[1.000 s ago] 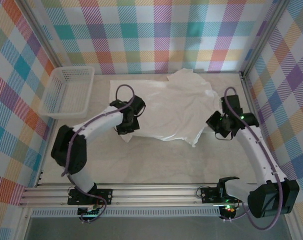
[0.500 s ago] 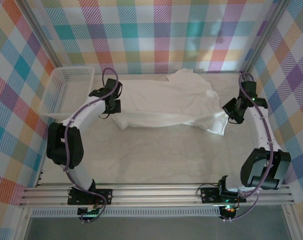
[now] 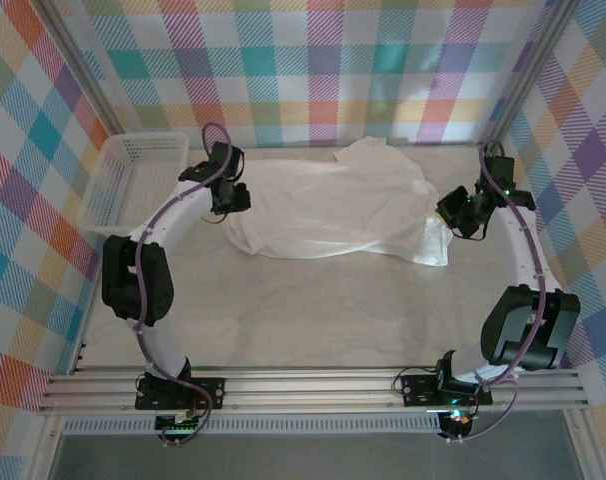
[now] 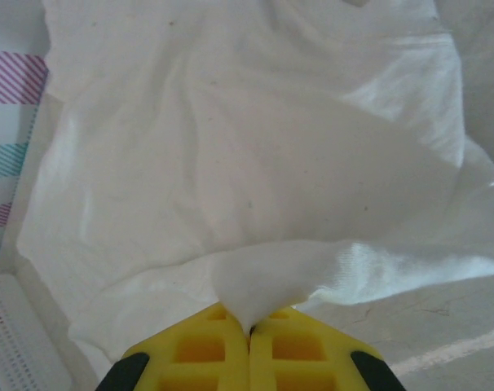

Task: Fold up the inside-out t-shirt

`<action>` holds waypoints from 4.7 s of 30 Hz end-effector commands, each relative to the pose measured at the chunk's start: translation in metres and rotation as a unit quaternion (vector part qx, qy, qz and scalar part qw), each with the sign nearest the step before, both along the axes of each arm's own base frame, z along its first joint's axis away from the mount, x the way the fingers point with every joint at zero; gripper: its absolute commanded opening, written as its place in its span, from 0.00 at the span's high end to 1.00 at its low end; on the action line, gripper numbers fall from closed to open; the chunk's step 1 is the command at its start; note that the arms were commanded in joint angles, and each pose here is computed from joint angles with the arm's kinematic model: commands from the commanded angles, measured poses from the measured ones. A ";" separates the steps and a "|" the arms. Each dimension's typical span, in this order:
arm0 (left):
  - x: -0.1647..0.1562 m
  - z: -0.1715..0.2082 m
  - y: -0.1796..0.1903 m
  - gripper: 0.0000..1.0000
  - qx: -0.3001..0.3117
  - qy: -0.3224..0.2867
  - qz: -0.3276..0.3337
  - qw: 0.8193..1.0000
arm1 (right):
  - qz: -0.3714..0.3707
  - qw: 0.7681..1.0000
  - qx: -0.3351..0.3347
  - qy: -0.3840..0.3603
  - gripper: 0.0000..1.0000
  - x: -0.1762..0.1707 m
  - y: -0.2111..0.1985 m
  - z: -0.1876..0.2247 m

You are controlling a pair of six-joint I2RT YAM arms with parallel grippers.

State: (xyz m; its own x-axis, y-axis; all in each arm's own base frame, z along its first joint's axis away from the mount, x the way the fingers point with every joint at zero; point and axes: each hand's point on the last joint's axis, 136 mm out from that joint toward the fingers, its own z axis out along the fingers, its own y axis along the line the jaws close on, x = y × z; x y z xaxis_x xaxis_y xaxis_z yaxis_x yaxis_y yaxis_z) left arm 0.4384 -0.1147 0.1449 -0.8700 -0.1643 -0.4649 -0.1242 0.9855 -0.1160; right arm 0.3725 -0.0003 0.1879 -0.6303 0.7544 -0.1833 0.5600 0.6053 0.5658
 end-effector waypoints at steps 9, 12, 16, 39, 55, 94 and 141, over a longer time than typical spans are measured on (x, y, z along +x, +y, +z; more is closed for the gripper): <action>-0.031 -0.039 -0.025 0.75 0.106 0.113 0.046 0.987 | 0.024 0.999 0.021 -0.019 1.00 0.009 0.025 0.018; -0.020 -0.063 -0.027 0.70 0.149 0.150 0.006 0.977 | 0.022 0.999 0.012 -0.023 1.00 0.008 0.023 0.020; -0.020 -0.085 -0.025 0.64 0.189 0.196 -0.036 0.962 | 0.024 0.999 0.002 -0.022 1.00 0.006 0.021 0.021; -0.032 0.016 0.085 1.00 0.163 0.044 0.097 0.981 | -0.095 0.995 -0.019 -0.035 1.00 -0.001 -0.040 0.042; -0.128 0.099 -0.001 0.88 -0.211 -0.206 -0.025 0.955 | -0.144 0.982 -0.029 -0.119 1.00 -0.047 -0.052 0.120; -0.141 -0.074 -0.048 0.77 -0.172 0.028 -0.034 0.984 | -0.048 0.999 0.019 -0.001 1.00 -0.044 -0.011 -0.005; 0.019 0.421 0.060 1.00 -0.268 -0.434 0.004 0.860 | -0.006 0.764 -0.073 -0.641 1.00 0.044 -0.002 0.503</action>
